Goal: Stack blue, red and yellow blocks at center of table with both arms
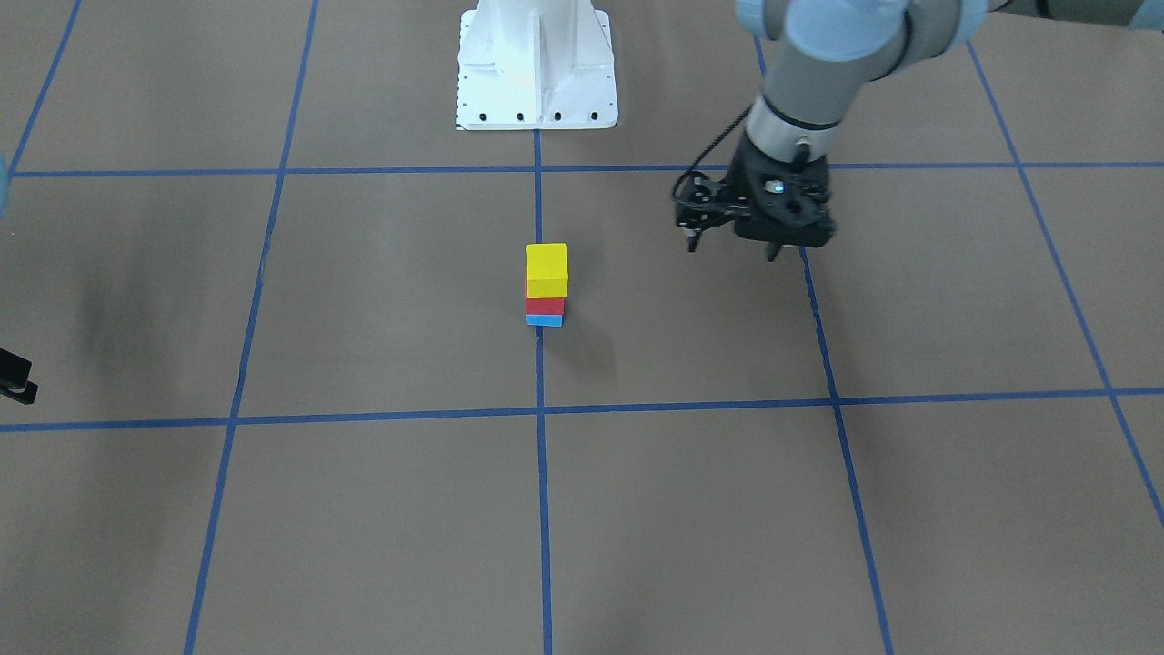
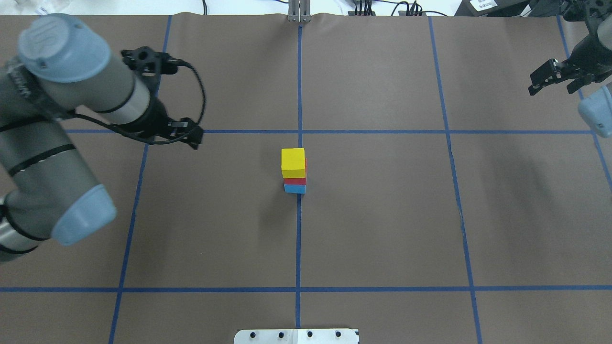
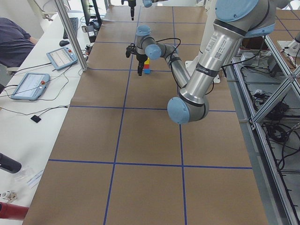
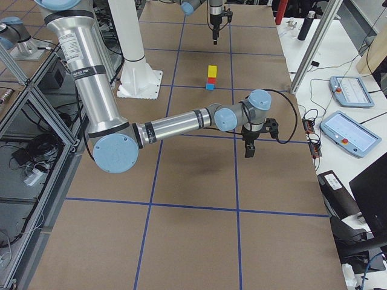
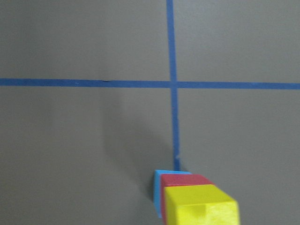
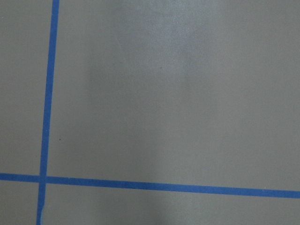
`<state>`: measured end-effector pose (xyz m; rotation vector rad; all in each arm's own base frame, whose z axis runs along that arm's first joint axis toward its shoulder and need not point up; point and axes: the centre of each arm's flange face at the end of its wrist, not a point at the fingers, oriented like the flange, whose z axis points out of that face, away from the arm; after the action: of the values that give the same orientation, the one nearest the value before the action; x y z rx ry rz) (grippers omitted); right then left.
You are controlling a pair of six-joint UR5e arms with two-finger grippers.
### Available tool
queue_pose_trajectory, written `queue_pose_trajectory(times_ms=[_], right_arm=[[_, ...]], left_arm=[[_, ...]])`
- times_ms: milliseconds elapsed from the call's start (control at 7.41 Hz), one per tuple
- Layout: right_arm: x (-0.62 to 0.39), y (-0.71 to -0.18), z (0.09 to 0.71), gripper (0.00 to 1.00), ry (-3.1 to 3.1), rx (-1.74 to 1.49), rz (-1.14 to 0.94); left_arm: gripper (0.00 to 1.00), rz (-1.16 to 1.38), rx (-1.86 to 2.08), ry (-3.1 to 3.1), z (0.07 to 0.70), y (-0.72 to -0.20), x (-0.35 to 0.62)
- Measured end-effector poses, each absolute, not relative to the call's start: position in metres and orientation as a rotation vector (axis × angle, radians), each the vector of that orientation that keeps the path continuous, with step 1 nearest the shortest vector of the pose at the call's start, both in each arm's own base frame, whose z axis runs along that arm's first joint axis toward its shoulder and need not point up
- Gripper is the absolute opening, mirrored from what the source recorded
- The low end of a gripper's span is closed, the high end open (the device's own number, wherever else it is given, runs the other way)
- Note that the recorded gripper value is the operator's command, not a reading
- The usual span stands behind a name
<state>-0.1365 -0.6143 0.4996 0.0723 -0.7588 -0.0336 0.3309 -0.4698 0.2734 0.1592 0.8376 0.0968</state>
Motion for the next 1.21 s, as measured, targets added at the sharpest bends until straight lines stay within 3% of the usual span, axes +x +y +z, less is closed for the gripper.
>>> queue_pose_trajectory(times_ms=[674, 1214], right_arm=[[-0.080, -0.613, 0.540, 1.00, -0.712, 0.104, 0.062], [-0.018, -0.580, 0.583, 1.00, -0.812, 0.030, 0.141]], left_arm=[[1.00, 0.184, 0.136, 0.752, 0.567, -0.500, 0.066], [1.00, 0.151, 0.162, 0.747, 0.627, -0.498, -0.043]])
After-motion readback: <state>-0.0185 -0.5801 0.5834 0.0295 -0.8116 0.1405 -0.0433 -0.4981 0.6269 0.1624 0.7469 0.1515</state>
